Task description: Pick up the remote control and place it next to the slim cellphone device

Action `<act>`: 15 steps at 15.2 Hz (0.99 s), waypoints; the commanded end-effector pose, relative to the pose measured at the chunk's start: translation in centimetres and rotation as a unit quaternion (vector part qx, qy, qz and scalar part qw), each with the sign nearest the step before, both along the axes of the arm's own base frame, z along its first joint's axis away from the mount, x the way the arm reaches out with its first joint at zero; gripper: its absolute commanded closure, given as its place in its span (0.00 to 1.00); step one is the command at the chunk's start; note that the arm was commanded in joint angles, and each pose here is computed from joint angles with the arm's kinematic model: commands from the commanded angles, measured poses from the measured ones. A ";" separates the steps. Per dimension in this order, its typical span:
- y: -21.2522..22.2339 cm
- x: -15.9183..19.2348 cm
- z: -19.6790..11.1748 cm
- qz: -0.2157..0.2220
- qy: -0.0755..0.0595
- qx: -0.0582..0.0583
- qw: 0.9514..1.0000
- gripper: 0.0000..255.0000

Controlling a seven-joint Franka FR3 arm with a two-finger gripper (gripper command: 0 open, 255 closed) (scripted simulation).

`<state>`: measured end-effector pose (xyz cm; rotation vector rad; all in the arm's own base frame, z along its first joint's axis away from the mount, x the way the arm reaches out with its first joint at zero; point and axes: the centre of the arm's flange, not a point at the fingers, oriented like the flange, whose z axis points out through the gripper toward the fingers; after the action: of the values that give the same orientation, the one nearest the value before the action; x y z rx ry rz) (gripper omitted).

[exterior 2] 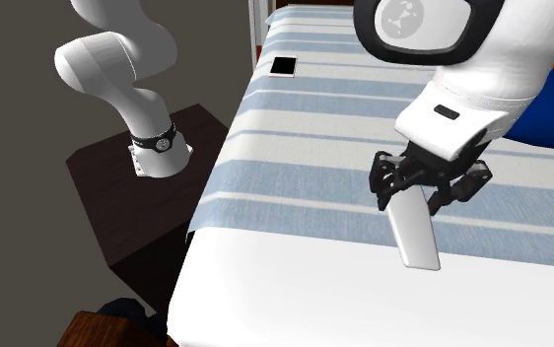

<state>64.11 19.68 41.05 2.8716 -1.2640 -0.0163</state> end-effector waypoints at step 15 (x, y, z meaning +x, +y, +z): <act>8.9 -18.6 0.2 0.000 0.000 0.000 1.000 1.00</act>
<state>46.55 27.67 41.32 2.8724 -1.2619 -0.0171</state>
